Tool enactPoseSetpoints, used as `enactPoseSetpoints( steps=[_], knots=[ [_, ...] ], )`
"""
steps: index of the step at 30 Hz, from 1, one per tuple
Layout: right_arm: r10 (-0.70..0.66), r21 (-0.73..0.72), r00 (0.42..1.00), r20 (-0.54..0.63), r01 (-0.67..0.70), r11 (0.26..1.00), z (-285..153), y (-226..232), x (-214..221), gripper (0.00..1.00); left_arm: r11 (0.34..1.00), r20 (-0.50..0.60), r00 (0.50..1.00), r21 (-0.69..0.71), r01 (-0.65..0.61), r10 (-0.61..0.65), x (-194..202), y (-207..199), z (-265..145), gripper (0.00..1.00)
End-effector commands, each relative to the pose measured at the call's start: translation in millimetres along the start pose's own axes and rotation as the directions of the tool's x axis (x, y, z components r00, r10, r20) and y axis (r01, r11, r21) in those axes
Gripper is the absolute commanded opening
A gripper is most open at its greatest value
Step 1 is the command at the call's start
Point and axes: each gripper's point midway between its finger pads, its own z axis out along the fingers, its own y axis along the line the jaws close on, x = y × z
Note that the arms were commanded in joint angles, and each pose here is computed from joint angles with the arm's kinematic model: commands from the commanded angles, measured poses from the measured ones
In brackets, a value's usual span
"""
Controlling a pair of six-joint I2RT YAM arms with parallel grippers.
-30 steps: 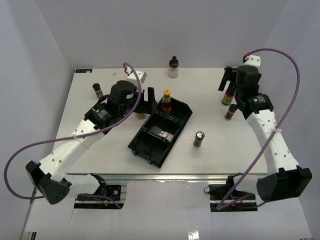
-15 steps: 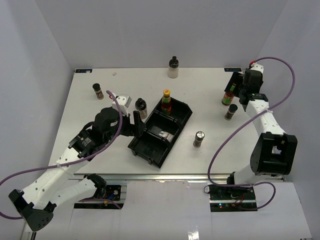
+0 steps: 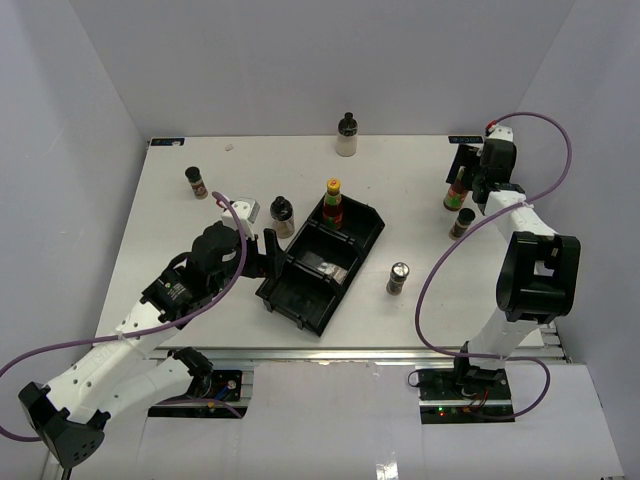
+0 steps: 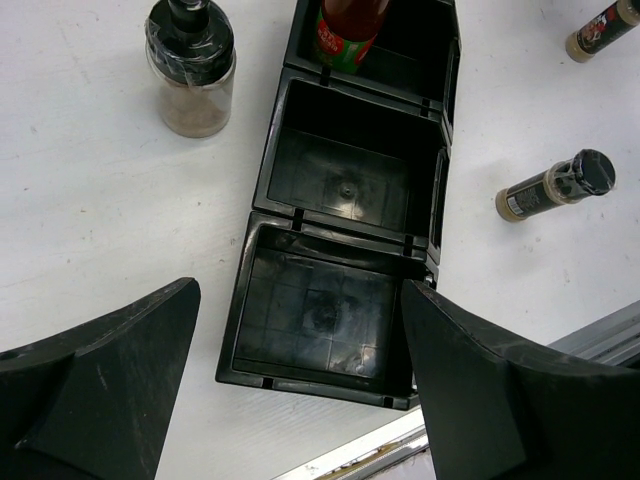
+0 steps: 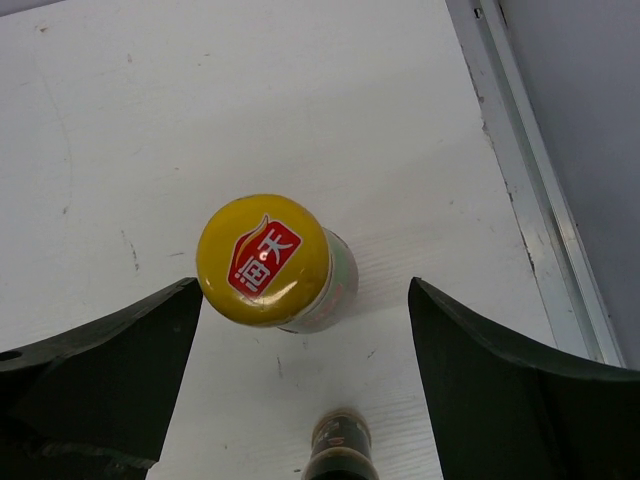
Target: Organize the condiment bottles
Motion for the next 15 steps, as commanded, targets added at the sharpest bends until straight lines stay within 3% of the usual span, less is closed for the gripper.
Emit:
enactPoseSetpoints(
  steps=[1,13,15],
  knots=[
    [-0.047,-0.021,0.985,0.168,0.051,0.998,0,5,-58,0.86,1.000,0.029,1.000,-0.003,-0.002,0.002,-5,1,0,0.93],
    [-0.104,-0.006,0.981,0.165,0.107,0.994,11,4,-67,0.50,1.000,0.009,1.000,-0.026,-0.008,0.008,0,4,5,0.93],
    [-0.105,-0.015,0.981,0.162,0.109,0.994,10,5,-66,0.40,0.999,0.008,1.000,-0.033,-0.010,0.011,0,6,5,0.93]
  ],
)
